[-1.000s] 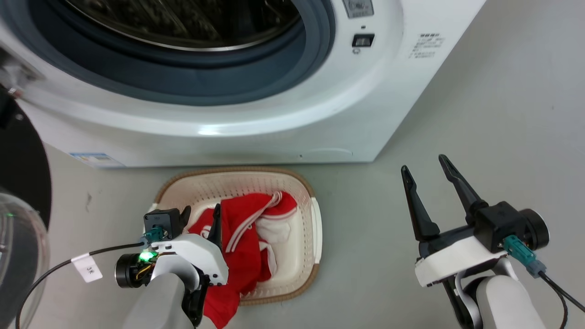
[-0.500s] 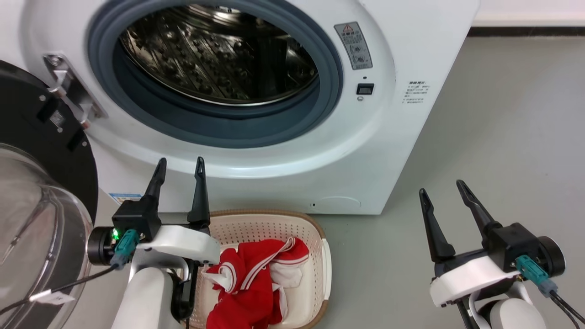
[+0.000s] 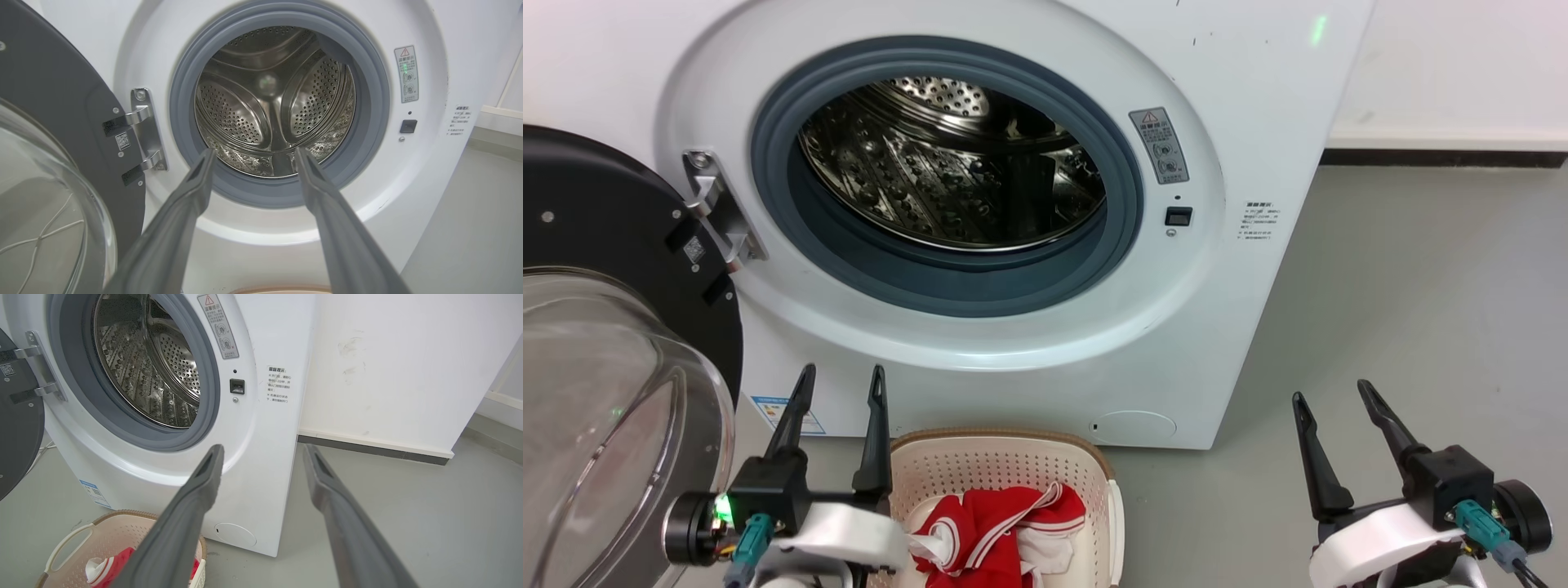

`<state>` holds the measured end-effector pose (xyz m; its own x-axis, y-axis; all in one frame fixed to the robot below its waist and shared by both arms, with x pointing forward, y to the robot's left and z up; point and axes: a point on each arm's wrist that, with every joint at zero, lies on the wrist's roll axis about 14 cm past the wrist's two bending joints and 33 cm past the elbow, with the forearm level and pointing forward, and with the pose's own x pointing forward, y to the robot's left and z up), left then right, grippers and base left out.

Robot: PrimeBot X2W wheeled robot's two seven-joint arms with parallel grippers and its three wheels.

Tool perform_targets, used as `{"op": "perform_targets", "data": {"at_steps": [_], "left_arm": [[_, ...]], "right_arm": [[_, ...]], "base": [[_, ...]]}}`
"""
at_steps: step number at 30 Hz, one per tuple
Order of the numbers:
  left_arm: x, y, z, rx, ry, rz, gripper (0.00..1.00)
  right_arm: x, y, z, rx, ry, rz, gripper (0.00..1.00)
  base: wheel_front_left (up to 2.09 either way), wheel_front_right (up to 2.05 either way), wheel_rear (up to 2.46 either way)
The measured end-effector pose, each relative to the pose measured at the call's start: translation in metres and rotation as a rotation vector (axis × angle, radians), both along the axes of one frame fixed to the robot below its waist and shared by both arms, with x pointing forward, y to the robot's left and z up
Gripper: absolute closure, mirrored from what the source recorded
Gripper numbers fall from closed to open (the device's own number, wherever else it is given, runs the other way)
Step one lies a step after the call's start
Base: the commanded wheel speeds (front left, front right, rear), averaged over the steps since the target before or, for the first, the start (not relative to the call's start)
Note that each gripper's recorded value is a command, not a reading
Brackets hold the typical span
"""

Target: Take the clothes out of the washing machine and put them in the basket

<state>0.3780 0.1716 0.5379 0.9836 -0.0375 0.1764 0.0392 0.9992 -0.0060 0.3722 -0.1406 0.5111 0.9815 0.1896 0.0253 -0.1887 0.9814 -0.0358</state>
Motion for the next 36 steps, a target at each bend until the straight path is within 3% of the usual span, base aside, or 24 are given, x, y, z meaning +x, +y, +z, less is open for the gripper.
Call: {"op": "perform_targets", "data": {"at_steps": [33,34,36], "left_arm": [[-0.013,0.009,-0.017,-0.012,0.053,0.022,0.0],[-0.013,0.008,-0.017,-0.013,0.054,0.021,1.0],[-0.016,0.008,-0.026,-0.014,0.082,0.023,1.0]], "right_arm": [[-0.005,0.008,0.001,0.009,0.007,0.023,0.0],[-0.005,0.008,0.0,0.009,0.009,0.023,1.0],[-0.007,0.008,-0.007,0.008,0.033,0.022,1.0]], "base": [[0.0,0.0,0.0],[0.0,0.0,0.0],[0.0,0.0,0.0]]}}
